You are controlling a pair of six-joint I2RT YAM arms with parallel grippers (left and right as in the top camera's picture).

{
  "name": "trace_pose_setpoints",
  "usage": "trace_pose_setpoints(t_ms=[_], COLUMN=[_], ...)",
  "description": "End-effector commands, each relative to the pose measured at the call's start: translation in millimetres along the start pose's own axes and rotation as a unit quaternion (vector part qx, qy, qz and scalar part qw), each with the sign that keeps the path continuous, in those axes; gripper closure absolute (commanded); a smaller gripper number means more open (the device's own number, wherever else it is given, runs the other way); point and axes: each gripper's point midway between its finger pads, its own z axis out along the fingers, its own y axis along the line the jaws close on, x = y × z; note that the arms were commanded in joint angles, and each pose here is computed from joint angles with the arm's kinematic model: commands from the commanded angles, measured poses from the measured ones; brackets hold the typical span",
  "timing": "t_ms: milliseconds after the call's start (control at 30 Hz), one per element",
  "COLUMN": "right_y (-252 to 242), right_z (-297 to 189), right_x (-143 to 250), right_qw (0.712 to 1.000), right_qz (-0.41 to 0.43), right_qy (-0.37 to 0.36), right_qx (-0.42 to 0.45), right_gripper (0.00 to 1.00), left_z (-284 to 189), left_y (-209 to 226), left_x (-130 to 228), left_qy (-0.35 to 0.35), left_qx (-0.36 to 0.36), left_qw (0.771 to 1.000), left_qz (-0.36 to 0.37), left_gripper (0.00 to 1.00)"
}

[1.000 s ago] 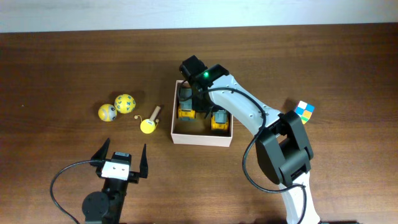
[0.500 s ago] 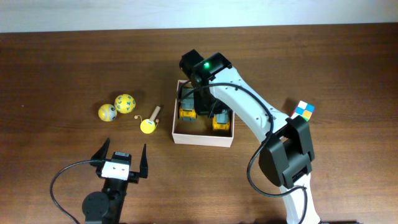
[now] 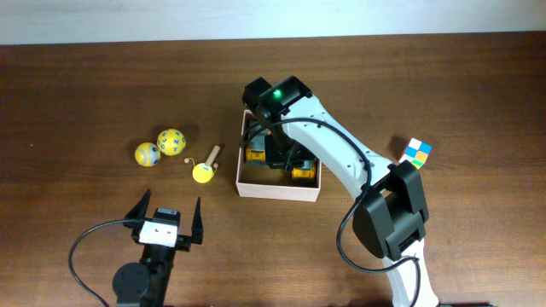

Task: Pack container
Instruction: 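Push the second truck upright against the box wall with the right gripper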

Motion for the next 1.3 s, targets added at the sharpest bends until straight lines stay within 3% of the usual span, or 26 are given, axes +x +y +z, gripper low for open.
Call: trace_pose_setpoints(t_ms=[0,600,1267], right_y=[-7,-11,-15], right_z=[-6,32,35], right_x=[4,15,-17], right_qw=[1.0,1.0,0.997], right_qz=[0.005,0.003,-0.02], right_qy=[-0.01,0.014,-0.059], right_qx=[0.008,0.024,0.047], right_gripper=[0.96,0.96,0.96], left_z=[0,0,0], left_y=[1,1,1], left_x=[2,2,2], left_qy=[0.001,0.0,0.001], left_qx=[-0.004,-0.004,-0.004], left_qw=[1.0,1.0,1.0], left_qz=[0.006,0.006,0.006], left_gripper=[0.01,0.01,0.01])
